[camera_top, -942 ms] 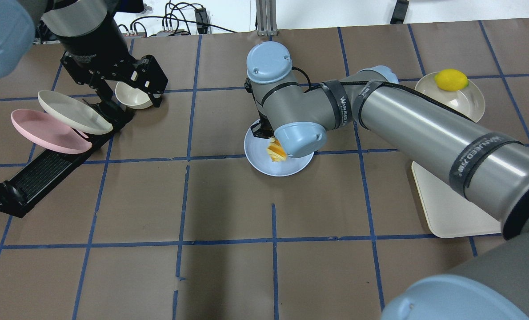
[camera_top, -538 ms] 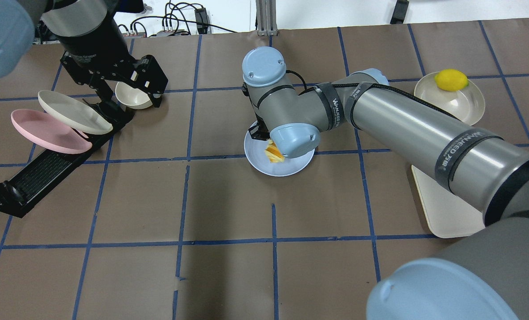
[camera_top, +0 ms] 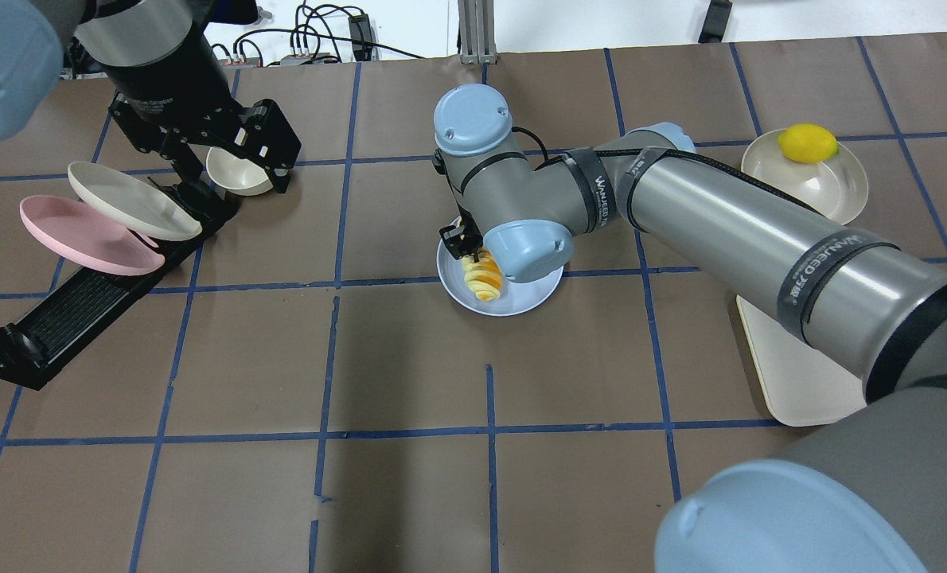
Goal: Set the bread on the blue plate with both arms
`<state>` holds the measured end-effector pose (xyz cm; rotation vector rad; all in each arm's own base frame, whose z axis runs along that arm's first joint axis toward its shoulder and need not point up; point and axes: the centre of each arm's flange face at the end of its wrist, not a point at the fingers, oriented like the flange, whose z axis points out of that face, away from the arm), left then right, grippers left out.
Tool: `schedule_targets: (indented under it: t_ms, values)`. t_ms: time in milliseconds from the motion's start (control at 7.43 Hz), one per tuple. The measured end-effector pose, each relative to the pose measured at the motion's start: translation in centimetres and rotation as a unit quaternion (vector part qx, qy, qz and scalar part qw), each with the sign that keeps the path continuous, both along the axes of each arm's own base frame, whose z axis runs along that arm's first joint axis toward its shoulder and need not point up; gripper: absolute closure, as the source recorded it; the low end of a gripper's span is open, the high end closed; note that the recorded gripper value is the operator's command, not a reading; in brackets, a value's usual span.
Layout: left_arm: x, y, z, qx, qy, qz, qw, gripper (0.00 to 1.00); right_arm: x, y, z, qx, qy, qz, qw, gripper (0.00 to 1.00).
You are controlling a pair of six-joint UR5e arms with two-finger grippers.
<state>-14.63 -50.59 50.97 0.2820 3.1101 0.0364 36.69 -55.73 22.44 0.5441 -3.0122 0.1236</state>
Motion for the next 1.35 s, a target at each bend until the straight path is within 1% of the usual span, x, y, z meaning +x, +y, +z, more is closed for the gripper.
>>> schedule_targets:
  t_ms: [404,673,808,942,1212,1346]
  values:
    - [0.0,-0.1,0.1,-0.001,0.0,0.0,1.0,0.0,-0.4,0.1,0.1,0.002,0.002,-0.002,1.0,0.0]
    - [0.0,-0.1,0.3,-0.003,0.0,0.0,1.0,0.0,-1.5,-0.2,1.5,0.003,0.002,-0.01,0.9999,0.0]
    - [0.0,-0.1,0.4,-0.003,0.0,0.001,1.0,0.0,-2.8,-0.3,3.3,0.006,0.004,-0.02,0.9998,0.0]
    - [0.0,-0.1,0.4,-0.003,0.0,0.003,1.0,0.0,-4.8,-0.5,5.9,0.004,0.003,-0.035,0.9994,0.0]
    - [0.0,0.0,0.4,-0.003,0.0,0.005,1.0,0.0,-9.8,-1.1,11.5,-0.016,-0.005,-0.067,0.9976,0.0]
    - [0.0,0.0,0.5,-0.004,0.0,0.005,1.0,0.0,-12.1,-0.8,14.1,-0.017,-0.006,-0.08,0.9966,0.0]
